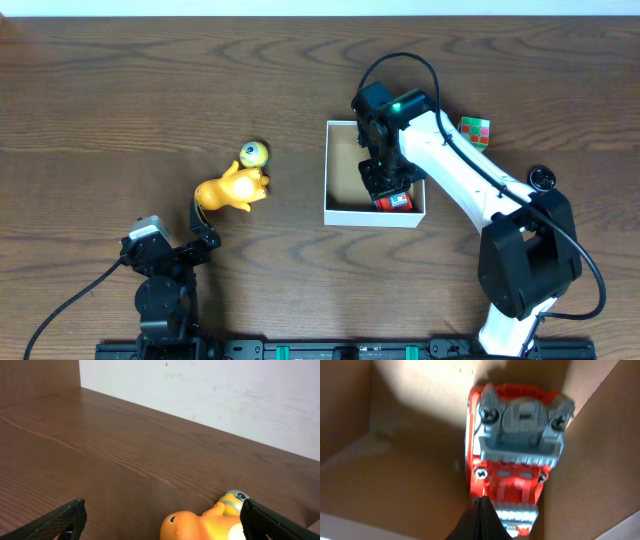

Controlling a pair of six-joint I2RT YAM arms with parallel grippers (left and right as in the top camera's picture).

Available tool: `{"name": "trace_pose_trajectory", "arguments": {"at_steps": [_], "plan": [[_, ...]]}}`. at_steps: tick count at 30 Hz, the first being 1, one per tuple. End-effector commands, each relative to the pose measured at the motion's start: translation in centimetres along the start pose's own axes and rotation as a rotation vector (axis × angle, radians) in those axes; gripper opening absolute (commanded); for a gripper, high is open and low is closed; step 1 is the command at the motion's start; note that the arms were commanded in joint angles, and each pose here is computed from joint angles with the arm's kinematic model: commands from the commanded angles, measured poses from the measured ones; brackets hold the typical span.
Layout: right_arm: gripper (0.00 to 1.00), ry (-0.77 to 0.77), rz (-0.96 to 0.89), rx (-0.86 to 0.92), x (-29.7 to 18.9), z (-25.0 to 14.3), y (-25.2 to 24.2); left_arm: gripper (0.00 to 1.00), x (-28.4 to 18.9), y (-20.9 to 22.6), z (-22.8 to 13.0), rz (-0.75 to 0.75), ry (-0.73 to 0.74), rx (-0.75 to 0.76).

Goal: Pack container
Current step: 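Adjust the toy robot upright in the box and open the right gripper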

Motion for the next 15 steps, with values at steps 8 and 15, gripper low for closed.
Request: {"name": "trace_pose_trajectory", "arguments": {"at_steps": [8, 15], "plan": [[0.01, 0.034, -0.07, -0.024, 0.2, -0.5, -1.2, 0.98, 0.3, 0.4, -1.1, 0.019, 0.024, 0.023], [0.01, 0.029, -0.072, -0.016, 0.2, -0.4, -1.4, 0.98, 0.3, 0.4, -1.1, 0.019, 0.024, 0.023]]}}
Point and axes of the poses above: each gripper's point midway between its finger pads, its own x axis out along the fingers, its own y axis along the line the jaws close on, z = x × y, the point moved 8 cm from there along -x, back along the fingers, and after that the axes turned 3 degrees about -x, right-handed, at the moved point
